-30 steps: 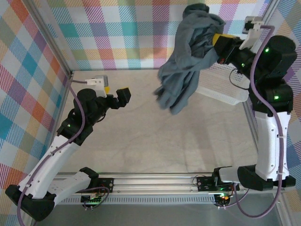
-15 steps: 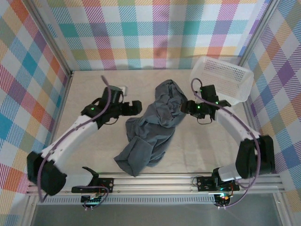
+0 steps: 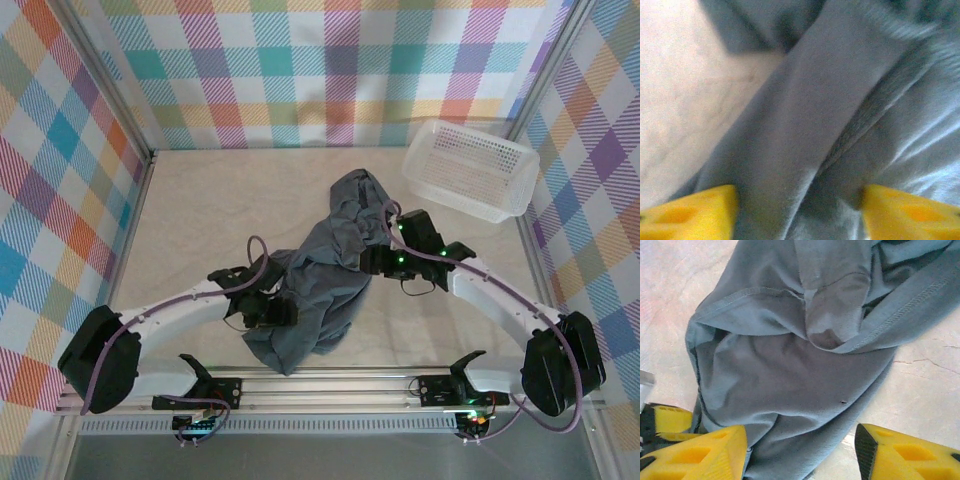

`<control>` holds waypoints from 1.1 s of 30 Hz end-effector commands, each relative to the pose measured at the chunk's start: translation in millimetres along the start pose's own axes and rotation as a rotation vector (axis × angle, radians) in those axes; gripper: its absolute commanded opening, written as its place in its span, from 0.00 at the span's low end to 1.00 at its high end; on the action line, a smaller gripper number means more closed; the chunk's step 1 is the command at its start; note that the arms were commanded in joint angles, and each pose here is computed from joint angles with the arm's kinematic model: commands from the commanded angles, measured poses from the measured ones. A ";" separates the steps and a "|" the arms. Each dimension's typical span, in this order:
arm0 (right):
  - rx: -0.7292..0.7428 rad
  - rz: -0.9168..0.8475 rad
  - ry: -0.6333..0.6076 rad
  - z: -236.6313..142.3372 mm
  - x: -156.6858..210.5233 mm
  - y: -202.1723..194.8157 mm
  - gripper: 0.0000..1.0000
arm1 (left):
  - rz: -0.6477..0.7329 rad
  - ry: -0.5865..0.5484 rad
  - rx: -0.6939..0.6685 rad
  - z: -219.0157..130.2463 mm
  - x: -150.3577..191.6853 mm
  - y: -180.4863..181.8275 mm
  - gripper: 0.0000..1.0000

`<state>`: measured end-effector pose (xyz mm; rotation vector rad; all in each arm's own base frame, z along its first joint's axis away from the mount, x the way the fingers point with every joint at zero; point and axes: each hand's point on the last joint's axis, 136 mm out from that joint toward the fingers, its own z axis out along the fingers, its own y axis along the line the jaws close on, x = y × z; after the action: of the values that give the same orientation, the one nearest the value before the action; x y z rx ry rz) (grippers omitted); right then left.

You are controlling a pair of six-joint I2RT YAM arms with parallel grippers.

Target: Fold the inside-out t-shirt

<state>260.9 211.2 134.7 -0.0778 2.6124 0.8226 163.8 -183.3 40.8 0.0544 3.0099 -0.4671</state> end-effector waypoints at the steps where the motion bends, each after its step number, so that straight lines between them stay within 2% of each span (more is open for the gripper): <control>1: -0.030 -0.033 -0.047 -10.5 -11.6 18.2 0.60 | -0.012 -0.002 0.082 -14.8 -0.9 -21.3 0.05; 2: -0.034 -0.063 -0.054 -14.2 -12.4 22.1 0.60 | 0.005 -0.035 0.105 -29.8 -7.7 -29.5 0.00; 4: -0.065 -0.167 -0.083 -23.1 -12.2 35.1 0.61 | 0.033 -0.121 0.170 -66.9 -25.0 -50.2 0.00; 7: -0.140 -0.445 -0.191 -37.7 -4.0 68.0 0.67 | 0.065 -0.238 0.298 -129.1 -55.1 -90.6 0.00; 11: -0.259 -0.685 -0.444 -62.9 -2.5 101.5 0.73 | 0.076 -0.255 0.445 -175.5 -82.8 -141.9 0.00; 14: -0.426 -0.871 -0.519 -70.8 19.9 129.7 0.75 | 0.056 -0.259 0.546 -192.1 -101.6 -174.4 0.00; 16: -0.506 -0.885 -0.527 -69.1 29.6 144.3 0.84 | 0.065 -0.274 0.608 -203.6 -114.4 -194.2 0.00; 18: -0.547 -0.829 -0.519 -63.1 26.6 156.2 0.86 | 0.078 -0.286 0.661 -214.9 -122.1 -211.0 0.00; 19: -0.508 -0.768 -0.521 -55.5 16.6 157.0 0.85 | 0.088 -0.292 0.697 -221.4 -124.4 -220.1 0.00; 21: -0.349 -0.603 -0.516 -33.3 -11.9 144.3 0.79 | 0.102 -0.302 0.756 -230.3 -127.1 -233.7 0.00; 22: -0.263 -0.534 -0.517 -25.4 -25.7 136.4 0.70 | 0.103 -0.309 0.775 -233.4 -129.0 -237.4 0.00; 23: -0.206 -0.494 -0.515 -19.2 -33.5 130.3 0.54 | 0.102 -0.311 0.775 -232.9 -130.1 -238.3 0.00; 25: -0.168 -0.446 -0.522 -15.6 -43.8 129.3 0.06 | 0.122 -0.321 0.744 -229.6 -132.4 -235.6 0.00; 26: -0.171 -0.417 -0.528 -17.3 -46.4 129.5 0.00 | 0.141 -0.331 0.712 -228.5 -133.8 -231.6 0.00; 27: -0.163 -0.354 -0.535 -20.8 -50.6 125.0 0.00 | 0.163 -0.356 0.652 -227.2 -137.6 -221.8 0.07; 30: -0.046 -0.014 -0.473 -29.1 -58.2 67.5 0.00 | 0.138 -0.483 0.397 -222.9 -154.5 -164.0 0.43; 31: -0.004 0.104 -0.440 -33.4 -55.9 42.6 0.00 | 0.081 -0.510 0.318 -218.4 -161.1 -135.8 0.51; 33: 0.052 0.286 -0.413 -42.6 -47.5 -2.3 0.00 | -0.044 -0.492 0.233 -199.3 -164.9 -87.1 0.58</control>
<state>295.2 240.8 211.2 -0.0133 2.1436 0.7967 297.5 -279.4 312.2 0.0678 2.3809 -1.0066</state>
